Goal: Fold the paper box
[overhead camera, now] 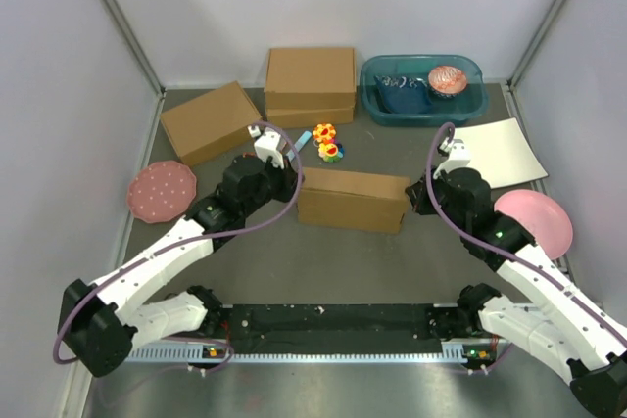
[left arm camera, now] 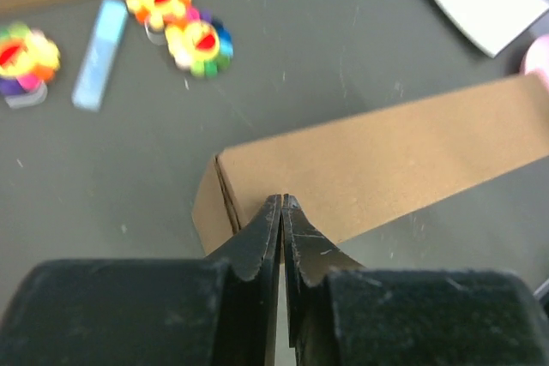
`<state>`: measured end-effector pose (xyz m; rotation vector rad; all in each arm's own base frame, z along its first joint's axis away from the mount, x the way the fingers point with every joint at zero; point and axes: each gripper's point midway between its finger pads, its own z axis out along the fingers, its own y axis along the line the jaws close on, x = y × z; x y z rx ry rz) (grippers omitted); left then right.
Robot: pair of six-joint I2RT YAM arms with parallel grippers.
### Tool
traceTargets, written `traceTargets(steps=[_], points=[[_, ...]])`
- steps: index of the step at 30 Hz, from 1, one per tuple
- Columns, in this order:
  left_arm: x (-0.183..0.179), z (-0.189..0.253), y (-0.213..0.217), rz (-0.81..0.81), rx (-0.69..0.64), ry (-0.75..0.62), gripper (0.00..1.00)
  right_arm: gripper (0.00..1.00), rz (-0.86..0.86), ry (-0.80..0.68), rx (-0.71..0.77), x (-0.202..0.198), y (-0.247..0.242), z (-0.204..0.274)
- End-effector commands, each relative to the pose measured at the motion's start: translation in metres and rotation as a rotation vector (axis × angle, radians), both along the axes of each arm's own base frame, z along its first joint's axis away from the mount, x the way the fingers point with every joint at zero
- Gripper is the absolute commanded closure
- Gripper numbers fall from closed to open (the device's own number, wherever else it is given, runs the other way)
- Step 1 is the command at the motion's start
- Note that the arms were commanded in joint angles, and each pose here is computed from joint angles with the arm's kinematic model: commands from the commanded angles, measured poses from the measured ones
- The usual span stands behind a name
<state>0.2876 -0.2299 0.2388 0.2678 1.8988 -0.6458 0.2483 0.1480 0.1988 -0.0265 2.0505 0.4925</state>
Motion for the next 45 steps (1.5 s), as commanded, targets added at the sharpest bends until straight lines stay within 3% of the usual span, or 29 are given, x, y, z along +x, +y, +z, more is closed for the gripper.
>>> traceTargets(steps=[1, 4, 11, 14, 16, 17, 18, 20, 21, 25, 28, 30, 34, 39, 45], points=[[-0.02, -0.063, -0.001, -0.039, 0.012, 0.147, 0.92, 1.0, 0.033, 0.114, -0.066, -0.016, -0.003, -0.037], [-0.029, -0.09, 0.006, -0.028, 0.039, 0.206, 0.94, 1.0, 0.039, 0.117, -0.064, -0.018, -0.003, -0.038], [-0.05, -0.087, 0.009, -0.057, -0.019, 0.205, 1.0, 1.0, 0.112, 0.131, 0.015, -0.037, 0.008, -0.04], [-0.081, -0.075, -0.003, -0.201, -0.026, 0.138, 1.0, 1.0, 0.255, 0.111, 0.106, -0.06, 0.025, -0.033], [-0.099, -0.06, -0.001, -0.269, 0.001, 0.056, 1.0, 0.93, 0.329, 0.079, 0.158, -0.074, 0.032, -0.026], [-0.108, -0.054, -0.002, -0.293, 0.005, 0.029, 1.0, 0.8, 0.336, 0.01, 0.193, -0.079, 0.029, -0.009], [-0.114, -0.035, 0.003, -0.298, -0.029, -0.031, 0.95, 0.73, 0.328, -0.006, 0.21, -0.081, 0.027, -0.004], [-0.118, -0.021, 0.013, -0.268, -0.063, -0.068, 0.76, 0.53, 0.315, -0.085, 0.246, -0.085, 0.021, 0.018], [-0.117, -0.004, 0.024, -0.216, -0.112, -0.115, 0.64, 0.48, 0.302, -0.109, 0.264, -0.085, 0.019, 0.03], [-0.114, 0.033, 0.05, -0.089, -0.213, -0.21, 0.45, 0.37, 0.266, -0.165, 0.302, -0.084, 0.013, 0.059], [-0.112, 0.044, 0.063, -0.029, -0.237, -0.239, 0.4, 0.35, 0.224, -0.175, 0.302, -0.081, 0.008, 0.065], [-0.109, 0.037, 0.07, 0.018, -0.233, -0.203, 0.38, 0.33, 0.171, -0.156, 0.284, -0.074, 0.002, 0.057], [-0.1, -0.001, 0.073, 0.102, -0.186, -0.076, 0.27, 0.26, 0.064, 0.032, 0.203, -0.065, -0.006, 0.004], [-0.107, -0.057, 0.049, 0.037, -0.091, 0.149, 0.21, 0.14, 0.14, 0.308, 0.192, -0.083, 0.017, -0.06], [-0.116, -0.121, 0.032, -0.01, -0.005, 0.339, 0.17, 0.09, 0.159, 0.425, 0.226, -0.097, 0.025, -0.105]])
